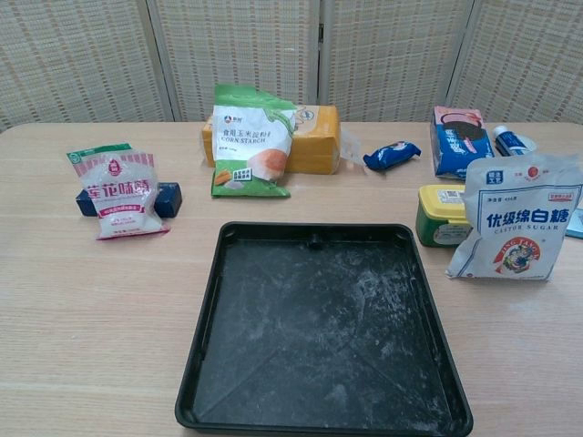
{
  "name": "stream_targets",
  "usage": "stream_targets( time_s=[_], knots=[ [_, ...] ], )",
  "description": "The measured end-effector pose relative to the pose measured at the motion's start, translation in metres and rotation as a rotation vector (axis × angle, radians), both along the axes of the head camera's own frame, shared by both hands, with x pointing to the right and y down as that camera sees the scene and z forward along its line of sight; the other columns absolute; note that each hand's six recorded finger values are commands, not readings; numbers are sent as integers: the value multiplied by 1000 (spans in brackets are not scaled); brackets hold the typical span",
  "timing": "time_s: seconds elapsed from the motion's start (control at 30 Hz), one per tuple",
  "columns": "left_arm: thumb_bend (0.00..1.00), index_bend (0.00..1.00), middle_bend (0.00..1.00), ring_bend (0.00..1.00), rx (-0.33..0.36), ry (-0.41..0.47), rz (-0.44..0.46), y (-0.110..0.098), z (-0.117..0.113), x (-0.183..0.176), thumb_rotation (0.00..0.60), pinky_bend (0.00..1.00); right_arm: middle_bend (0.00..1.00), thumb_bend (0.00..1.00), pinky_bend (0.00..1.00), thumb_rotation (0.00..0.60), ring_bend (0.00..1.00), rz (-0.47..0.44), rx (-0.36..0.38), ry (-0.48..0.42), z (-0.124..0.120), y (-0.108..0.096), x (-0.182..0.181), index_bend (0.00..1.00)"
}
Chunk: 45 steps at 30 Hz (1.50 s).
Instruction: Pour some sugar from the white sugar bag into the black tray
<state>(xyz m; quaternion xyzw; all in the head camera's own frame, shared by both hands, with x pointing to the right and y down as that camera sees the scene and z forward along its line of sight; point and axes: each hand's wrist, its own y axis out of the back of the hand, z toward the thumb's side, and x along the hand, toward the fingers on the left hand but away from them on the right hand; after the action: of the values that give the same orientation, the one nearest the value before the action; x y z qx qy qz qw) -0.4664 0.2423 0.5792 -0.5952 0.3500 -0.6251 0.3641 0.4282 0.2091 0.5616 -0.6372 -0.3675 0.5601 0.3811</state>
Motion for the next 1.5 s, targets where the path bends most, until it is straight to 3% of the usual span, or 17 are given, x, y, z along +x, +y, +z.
stream_targets(
  time_s=[0.23,0.47,0.5,0.53,0.57,0.63,0.67,0.77,0.83,1.07,1.27,1.5],
  knots=[
    [165,0,0,0,-2,5,14,1,3,5,600,0,0,194,0,600,0,6,-7,-28,0,0,1,0],
    [165,0,0,0,-10,16,23,0,6,6,600,0,0,193,2,600,0,23,-73,-102,3,0,5,0],
    [165,0,0,0,-12,17,21,-1,6,6,600,0,0,193,42,600,20,23,-84,-114,4,0,5,0],
    [166,0,0,0,-13,18,18,-1,6,5,600,0,0,193,163,600,103,24,-93,-127,5,-1,6,0],
    [166,0,0,0,-15,17,13,-2,7,3,600,0,0,193,314,600,212,26,-102,-144,6,-2,6,0],
    [165,0,0,0,-16,13,4,-3,7,0,600,0,0,193,686,600,522,31,-120,-175,9,-3,7,0],
    [165,0,0,0,-13,11,-4,-4,6,-2,600,0,0,193,778,600,607,38,-144,-207,13,-4,8,0],
    [165,0,0,70,0,11,-21,-7,5,-5,600,0,0,193,946,600,753,64,-203,-279,24,-5,13,0],
    [165,0,0,106,4,16,-25,-9,5,-5,600,0,0,193,991,600,790,91,-253,-331,33,-6,18,0],
    [165,0,0,176,6,-2,-50,-10,5,-12,600,0,0,194,1000,600,825,223,-488,-525,76,-9,35,0],
    [165,0,0,178,7,-8,-47,-8,5,-12,600,0,0,194,1000,600,832,284,-648,-595,111,-19,41,0],
    [165,0,0,175,6,-21,-58,-9,7,-13,600,0,0,193,1000,600,833,340,-781,-671,142,-24,31,0]
  ],
)
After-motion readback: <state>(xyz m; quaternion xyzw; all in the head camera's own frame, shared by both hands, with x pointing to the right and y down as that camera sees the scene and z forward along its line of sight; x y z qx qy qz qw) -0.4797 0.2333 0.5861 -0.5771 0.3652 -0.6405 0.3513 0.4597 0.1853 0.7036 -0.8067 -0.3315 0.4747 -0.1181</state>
